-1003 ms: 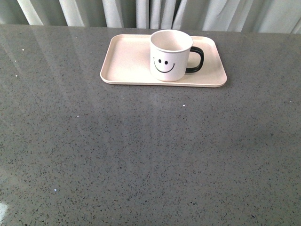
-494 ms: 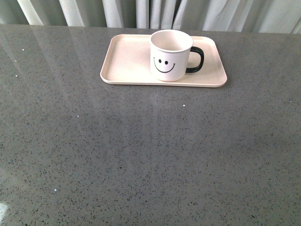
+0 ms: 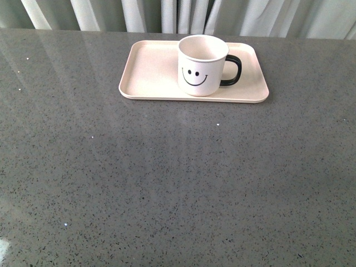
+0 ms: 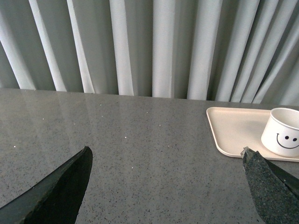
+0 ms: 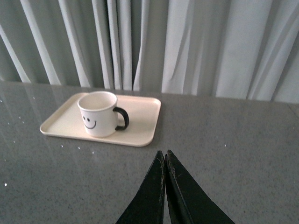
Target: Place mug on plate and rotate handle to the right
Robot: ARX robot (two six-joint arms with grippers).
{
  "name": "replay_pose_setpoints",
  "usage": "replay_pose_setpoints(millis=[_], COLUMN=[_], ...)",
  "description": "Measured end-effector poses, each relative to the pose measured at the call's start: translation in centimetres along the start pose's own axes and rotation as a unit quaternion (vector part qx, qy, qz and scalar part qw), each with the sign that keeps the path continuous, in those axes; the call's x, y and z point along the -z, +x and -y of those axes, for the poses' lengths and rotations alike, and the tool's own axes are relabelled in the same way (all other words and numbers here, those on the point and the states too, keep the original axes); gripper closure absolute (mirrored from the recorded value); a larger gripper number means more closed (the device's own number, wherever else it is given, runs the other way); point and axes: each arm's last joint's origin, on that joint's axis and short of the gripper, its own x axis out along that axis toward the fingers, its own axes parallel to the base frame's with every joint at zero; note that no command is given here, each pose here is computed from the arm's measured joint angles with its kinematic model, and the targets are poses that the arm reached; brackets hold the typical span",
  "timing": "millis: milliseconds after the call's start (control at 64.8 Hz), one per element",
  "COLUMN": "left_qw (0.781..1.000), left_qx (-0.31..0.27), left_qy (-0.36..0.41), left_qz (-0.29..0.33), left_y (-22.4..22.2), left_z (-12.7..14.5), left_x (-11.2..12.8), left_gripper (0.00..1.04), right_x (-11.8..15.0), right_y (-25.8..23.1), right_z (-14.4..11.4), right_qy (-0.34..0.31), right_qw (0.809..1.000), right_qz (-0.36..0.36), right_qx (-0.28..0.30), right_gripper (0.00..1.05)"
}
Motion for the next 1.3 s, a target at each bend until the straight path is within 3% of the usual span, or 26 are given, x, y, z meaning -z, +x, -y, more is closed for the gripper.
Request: replay_pose_setpoints(millis=[370,741,880,1297], left_qw=[1.000,1.000,1.000,1.000], left_qx=[0.000,0.000,0.000,0.000], left_qy=[0.000,0.000,0.000,0.000], left_qz=[0.000,0.000,0.000,0.000], left_y=[0.00,0.00,0.00,0.00], left_z=[0.00,0.00,0.00,0.00], left_x=[0.00,0.01,0.00,0.00], left_gripper=[0.09,0.09,0.09,0.09], right_x=[-0.13,-0.12,-0.12,-0.12], right_y=[-0.19,-0.19,-0.19,-0.19], right_z=[0.00,0.00,0.00,0.00], right_qy=[0.000,0.000,0.000,0.000], right_qw=[1.000,1.000,1.000,1.000], right_qz=[0.009,0.009,0.009,0.009], right_qx=[0.000,0.000,0.000,0.000], right_gripper=[1.00,0.37,0.08,0.09])
